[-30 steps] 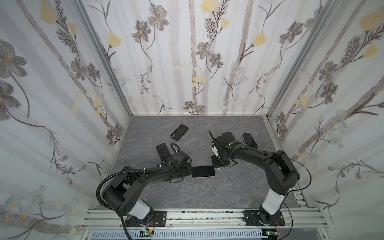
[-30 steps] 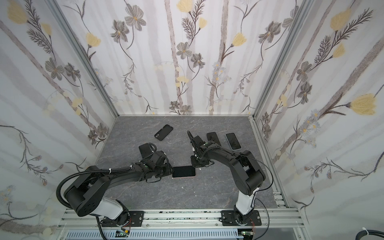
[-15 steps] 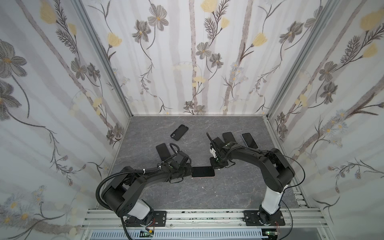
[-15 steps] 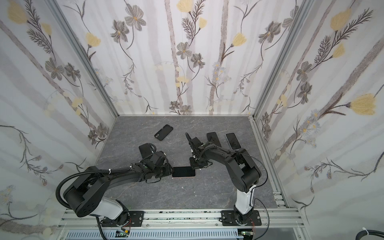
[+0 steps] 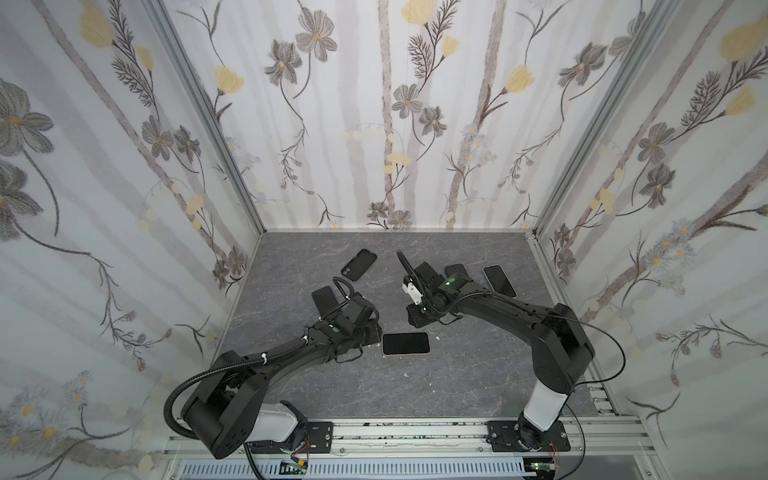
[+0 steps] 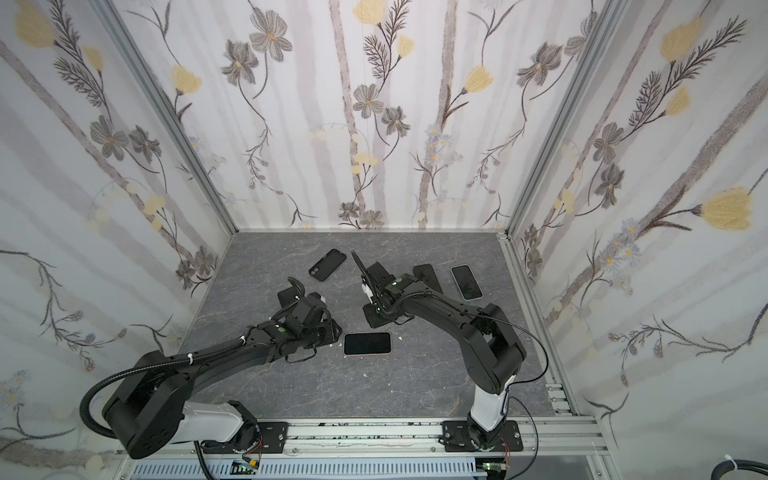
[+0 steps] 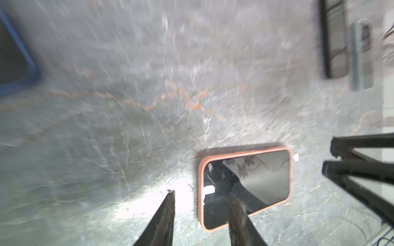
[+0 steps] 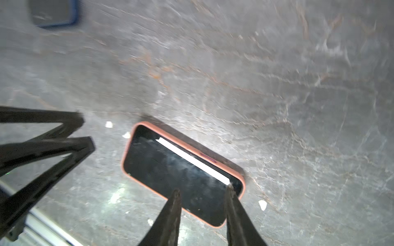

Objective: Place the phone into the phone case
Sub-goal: 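Release the cased phone and lift both grippers away, then lower the right gripper over the cased phone while left draws back, then grasp the pink-cased phone with the right gripper and set it beside the far phones, then move the right gripper to the blue-edged phone and grasp it, then lift the blue-edged phone with the right gripper toward the left gripper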

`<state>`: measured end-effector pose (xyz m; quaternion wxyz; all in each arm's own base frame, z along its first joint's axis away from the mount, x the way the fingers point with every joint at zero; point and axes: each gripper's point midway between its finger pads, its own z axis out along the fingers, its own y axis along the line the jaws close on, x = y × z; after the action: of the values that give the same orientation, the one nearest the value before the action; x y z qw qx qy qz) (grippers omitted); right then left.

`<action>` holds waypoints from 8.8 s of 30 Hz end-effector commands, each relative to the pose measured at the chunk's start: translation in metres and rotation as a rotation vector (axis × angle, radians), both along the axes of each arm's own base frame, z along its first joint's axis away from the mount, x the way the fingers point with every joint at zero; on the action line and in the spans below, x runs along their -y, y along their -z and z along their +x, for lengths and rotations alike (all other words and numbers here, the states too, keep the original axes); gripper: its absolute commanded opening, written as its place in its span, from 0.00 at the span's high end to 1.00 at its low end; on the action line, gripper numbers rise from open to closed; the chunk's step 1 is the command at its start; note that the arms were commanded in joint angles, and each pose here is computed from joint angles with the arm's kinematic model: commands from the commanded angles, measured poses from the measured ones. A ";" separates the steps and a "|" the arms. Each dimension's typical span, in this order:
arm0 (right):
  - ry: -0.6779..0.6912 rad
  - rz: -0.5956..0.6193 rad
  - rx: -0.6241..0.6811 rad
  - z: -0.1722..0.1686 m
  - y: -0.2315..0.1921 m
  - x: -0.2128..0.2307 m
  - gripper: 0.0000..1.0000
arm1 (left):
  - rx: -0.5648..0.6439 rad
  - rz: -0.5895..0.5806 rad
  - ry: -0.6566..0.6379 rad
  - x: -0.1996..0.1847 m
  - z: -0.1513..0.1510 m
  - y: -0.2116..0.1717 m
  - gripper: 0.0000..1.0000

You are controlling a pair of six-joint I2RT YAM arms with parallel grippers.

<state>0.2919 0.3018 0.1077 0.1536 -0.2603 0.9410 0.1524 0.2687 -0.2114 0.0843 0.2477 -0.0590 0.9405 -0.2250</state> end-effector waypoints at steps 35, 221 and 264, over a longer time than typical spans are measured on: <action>-1.015 -0.064 0.341 -0.041 0.034 -0.027 0.00 | 0.794 0.146 0.120 -0.083 -0.039 -0.122 0.00; -0.138 -0.035 0.230 0.048 0.109 -0.231 0.05 | 0.447 0.326 -0.635 -0.253 0.016 -0.114 0.04; -0.277 -0.251 0.020 -0.025 0.118 -0.177 0.53 | 0.402 0.300 -0.607 -0.246 0.021 -0.102 0.05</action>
<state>0.3078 0.5312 0.0199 0.2355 -0.3821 0.8862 0.1148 0.2848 0.0328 0.1849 0.4851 -0.2479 0.8385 -0.0109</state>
